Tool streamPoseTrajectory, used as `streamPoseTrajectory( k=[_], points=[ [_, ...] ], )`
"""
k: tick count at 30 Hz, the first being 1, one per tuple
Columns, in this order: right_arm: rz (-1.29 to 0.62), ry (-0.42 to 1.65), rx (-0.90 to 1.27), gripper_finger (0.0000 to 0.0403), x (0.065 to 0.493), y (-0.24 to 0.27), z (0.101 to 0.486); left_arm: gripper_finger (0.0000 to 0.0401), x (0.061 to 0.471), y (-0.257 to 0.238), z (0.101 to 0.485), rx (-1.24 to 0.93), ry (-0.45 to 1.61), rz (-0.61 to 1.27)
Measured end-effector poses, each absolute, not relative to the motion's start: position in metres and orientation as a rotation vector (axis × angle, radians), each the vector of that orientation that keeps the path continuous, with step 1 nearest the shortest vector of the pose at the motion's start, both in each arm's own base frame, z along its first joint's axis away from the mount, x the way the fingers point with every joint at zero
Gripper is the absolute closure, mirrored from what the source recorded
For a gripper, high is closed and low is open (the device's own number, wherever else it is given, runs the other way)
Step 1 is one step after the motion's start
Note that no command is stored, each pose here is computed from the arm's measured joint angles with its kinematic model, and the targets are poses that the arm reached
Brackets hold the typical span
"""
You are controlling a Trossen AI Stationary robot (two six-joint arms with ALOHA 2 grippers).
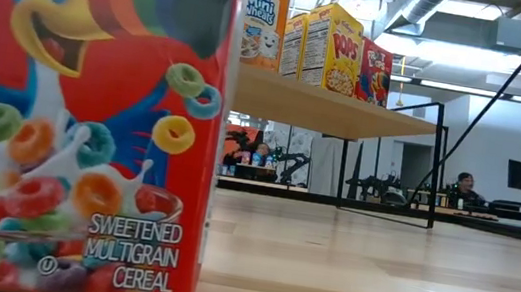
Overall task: Stack cereal on shelf
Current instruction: Put the red cereal box on the shelf
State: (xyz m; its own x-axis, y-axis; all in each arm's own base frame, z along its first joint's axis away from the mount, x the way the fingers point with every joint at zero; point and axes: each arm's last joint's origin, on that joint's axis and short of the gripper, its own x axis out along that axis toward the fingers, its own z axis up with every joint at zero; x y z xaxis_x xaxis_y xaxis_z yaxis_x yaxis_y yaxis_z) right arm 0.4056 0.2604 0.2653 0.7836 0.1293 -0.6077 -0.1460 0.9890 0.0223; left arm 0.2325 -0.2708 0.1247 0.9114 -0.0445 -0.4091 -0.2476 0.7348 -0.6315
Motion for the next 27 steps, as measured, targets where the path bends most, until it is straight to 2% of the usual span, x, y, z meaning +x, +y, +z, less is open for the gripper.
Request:
streamPoseTrajectory(
  k=[15,27],
  points=[
    [0.044,0.766,0.034,0.0101,0.408,0.240,0.251,0.0325,0.238,-0.265,0.126,-0.742,0.376,0.164],
    [-0.002,0.763,0.121,0.0101,0.408,0.240,0.246,0.0325,0.245,-0.258,0.126,-0.750,0.366,0.190]
  ],
)
